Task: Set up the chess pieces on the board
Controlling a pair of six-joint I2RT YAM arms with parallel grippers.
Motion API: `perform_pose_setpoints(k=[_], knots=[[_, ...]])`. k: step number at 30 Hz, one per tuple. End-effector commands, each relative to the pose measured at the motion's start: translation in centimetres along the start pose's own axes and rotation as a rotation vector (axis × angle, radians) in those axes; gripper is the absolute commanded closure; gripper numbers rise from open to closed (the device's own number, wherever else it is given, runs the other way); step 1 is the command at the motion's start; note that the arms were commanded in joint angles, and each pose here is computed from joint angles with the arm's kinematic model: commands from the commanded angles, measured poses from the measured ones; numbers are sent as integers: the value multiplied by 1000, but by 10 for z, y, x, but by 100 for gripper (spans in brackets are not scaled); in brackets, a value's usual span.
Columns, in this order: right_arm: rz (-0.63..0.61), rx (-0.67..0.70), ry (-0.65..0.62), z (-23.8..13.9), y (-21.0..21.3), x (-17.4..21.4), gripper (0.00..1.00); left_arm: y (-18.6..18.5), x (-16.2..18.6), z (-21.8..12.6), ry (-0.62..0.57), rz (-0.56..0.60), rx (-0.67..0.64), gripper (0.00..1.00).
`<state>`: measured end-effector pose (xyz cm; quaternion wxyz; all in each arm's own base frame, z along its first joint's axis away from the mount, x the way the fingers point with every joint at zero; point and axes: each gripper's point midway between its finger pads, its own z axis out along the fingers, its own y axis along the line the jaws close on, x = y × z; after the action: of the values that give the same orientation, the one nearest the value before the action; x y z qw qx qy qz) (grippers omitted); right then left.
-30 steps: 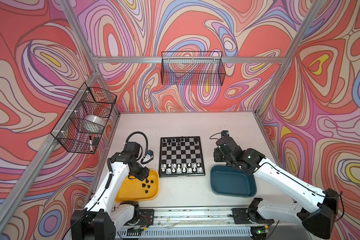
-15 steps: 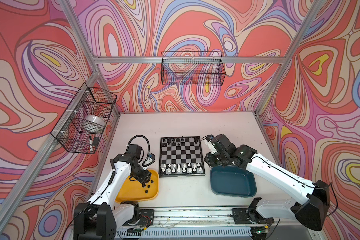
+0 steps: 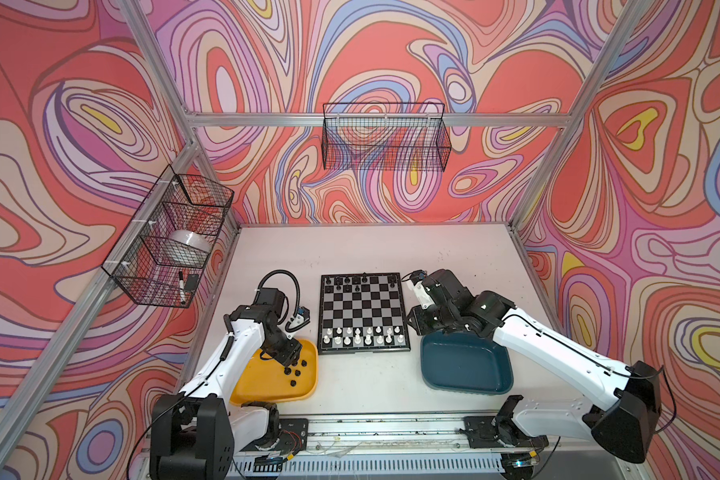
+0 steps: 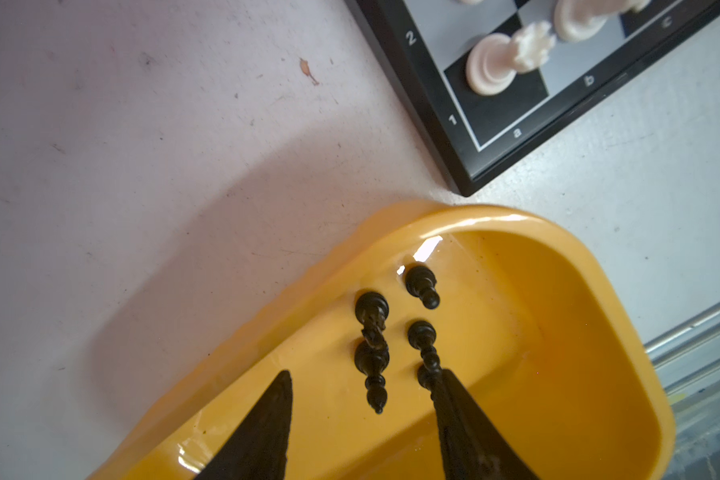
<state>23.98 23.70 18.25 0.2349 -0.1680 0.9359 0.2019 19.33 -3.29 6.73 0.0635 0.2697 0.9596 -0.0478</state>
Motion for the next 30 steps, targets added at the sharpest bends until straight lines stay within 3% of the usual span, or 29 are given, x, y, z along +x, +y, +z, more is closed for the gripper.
perform_pose_setpoints(k=[1, 30], knots=[[-3, -1, -27, -1, -1, -3, 78, 1, 4, 4, 16, -9, -1, 45], [22, 13, -42, 0, -6, 0, 80, 1, 7, 23, 76, -1, 38, 54]])
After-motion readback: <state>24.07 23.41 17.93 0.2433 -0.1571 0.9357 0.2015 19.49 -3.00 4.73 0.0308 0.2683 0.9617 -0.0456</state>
